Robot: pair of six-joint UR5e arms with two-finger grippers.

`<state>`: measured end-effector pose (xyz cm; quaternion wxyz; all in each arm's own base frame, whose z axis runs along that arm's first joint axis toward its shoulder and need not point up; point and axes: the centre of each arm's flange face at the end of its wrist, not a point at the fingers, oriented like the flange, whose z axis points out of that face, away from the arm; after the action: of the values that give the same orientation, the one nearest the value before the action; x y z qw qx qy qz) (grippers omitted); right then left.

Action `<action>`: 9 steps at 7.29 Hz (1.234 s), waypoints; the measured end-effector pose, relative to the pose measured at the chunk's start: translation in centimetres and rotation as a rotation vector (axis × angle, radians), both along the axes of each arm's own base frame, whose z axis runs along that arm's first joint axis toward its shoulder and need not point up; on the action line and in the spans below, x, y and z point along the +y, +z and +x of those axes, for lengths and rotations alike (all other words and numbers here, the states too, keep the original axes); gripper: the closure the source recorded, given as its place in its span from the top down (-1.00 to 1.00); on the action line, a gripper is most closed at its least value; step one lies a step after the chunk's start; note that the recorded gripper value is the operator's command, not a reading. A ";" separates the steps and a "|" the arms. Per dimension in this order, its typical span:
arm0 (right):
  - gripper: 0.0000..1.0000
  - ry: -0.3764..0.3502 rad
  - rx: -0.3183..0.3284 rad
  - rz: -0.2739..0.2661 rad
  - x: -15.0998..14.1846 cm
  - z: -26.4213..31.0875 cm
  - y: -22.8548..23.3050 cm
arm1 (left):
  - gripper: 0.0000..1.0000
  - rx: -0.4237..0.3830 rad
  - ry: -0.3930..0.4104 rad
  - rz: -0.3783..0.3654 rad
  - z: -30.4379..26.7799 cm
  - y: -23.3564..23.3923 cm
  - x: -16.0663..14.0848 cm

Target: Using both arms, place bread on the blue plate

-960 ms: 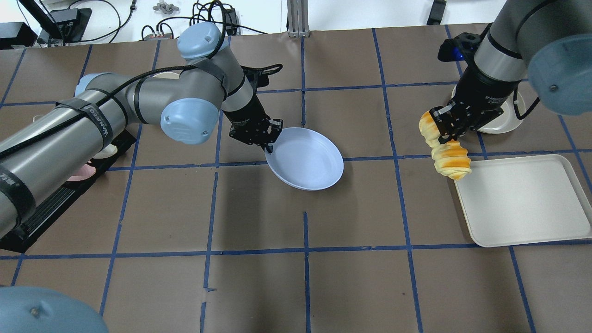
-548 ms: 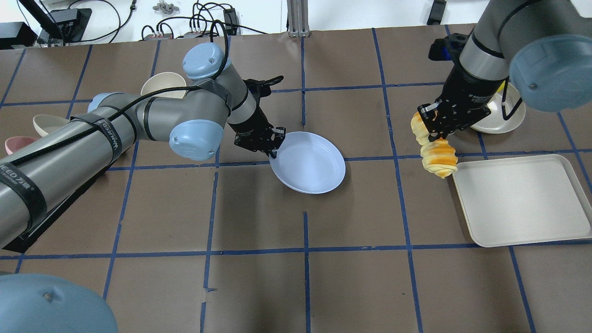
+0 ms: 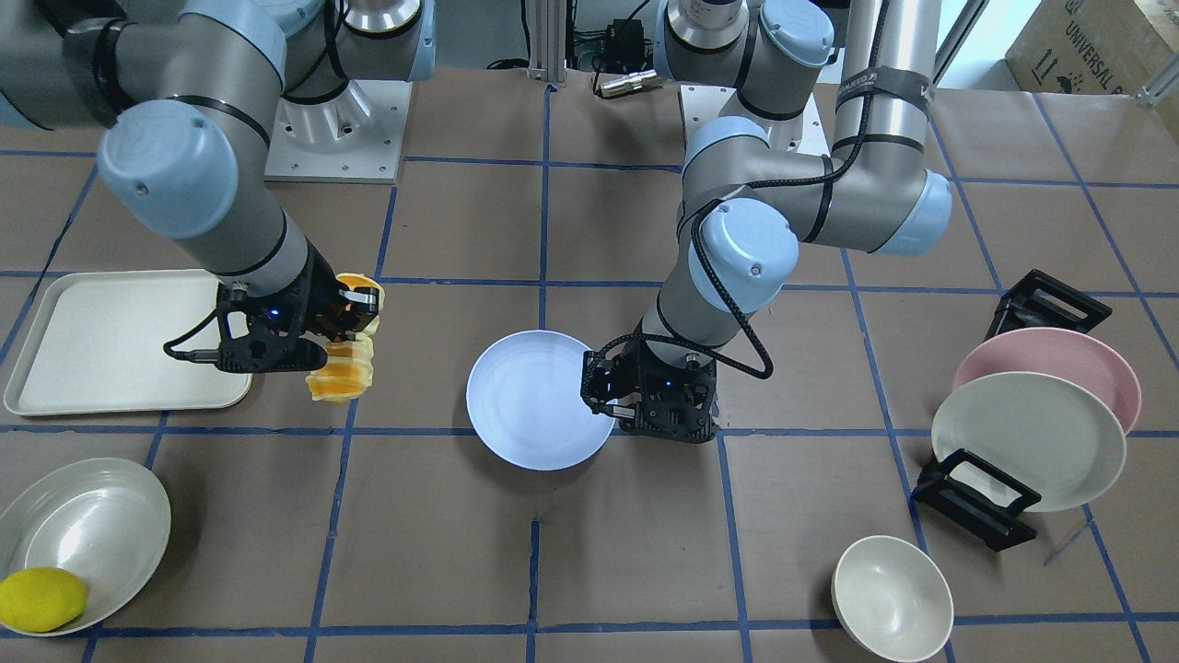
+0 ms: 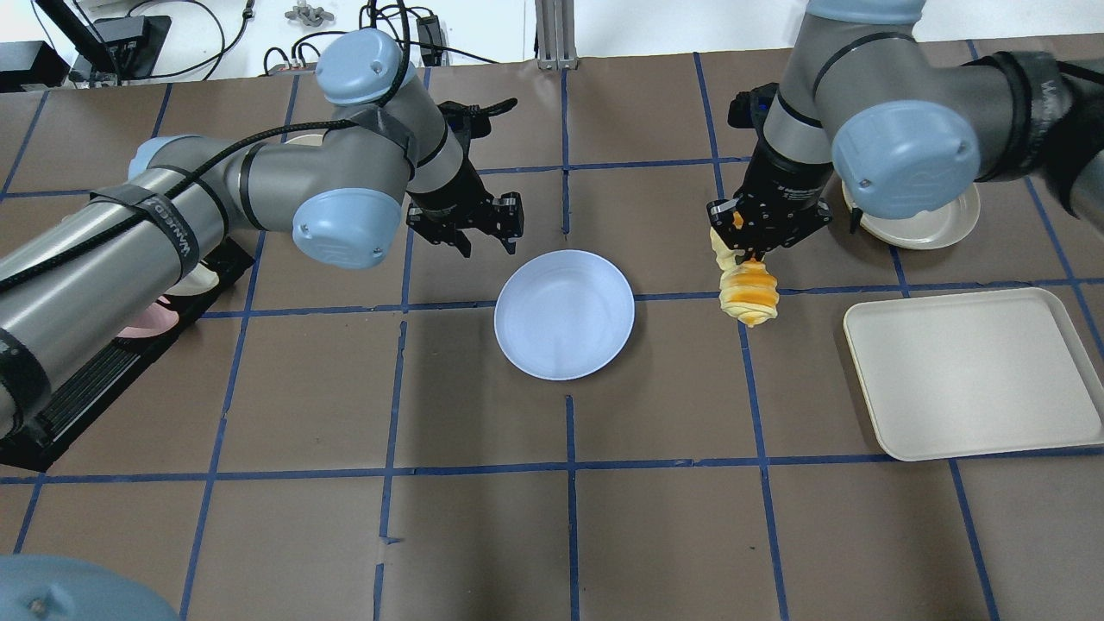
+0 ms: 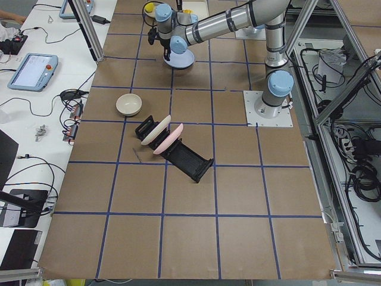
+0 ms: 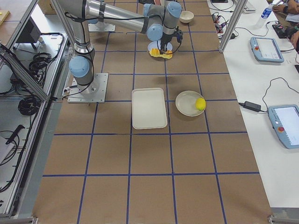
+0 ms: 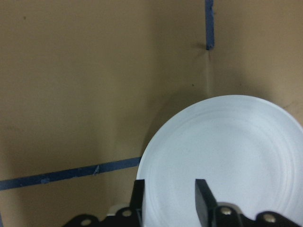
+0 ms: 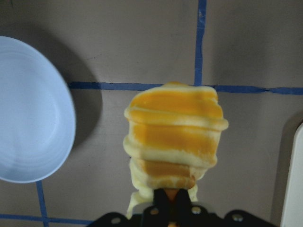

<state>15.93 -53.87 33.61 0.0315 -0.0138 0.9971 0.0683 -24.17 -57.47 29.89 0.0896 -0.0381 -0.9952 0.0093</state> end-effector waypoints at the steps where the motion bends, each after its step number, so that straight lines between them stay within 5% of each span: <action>1: -0.88 -0.018 0.009 -0.003 -0.5 1.8 -0.7 | 1.00 -0.035 0.002 -0.003 0.7 2.9 0.2; 4: -0.85 -0.130 0.046 0.015 -1.8 9.3 -3.0 | 1.00 -0.158 -0.037 -0.013 4.2 12.1 3.2; 7: -0.73 -0.159 0.067 0.010 -2.7 18.2 -6.2 | 1.00 -0.200 -0.022 -0.059 7.1 18.6 7.4; 8: -0.66 -0.164 0.074 0.014 -2.4 20.2 -7.4 | 1.00 -0.203 -0.005 -0.068 8.1 19.3 7.3; 9: -0.38 -0.157 0.076 0.003 -2.2 21.4 -8.1 | 1.00 -0.202 0.010 -0.062 8.9 19.1 7.0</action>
<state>37.34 -56.05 25.52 -0.0009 0.0669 0.9955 0.0675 -15.23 -50.49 48.99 -0.0124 -0.0363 -0.9986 0.0365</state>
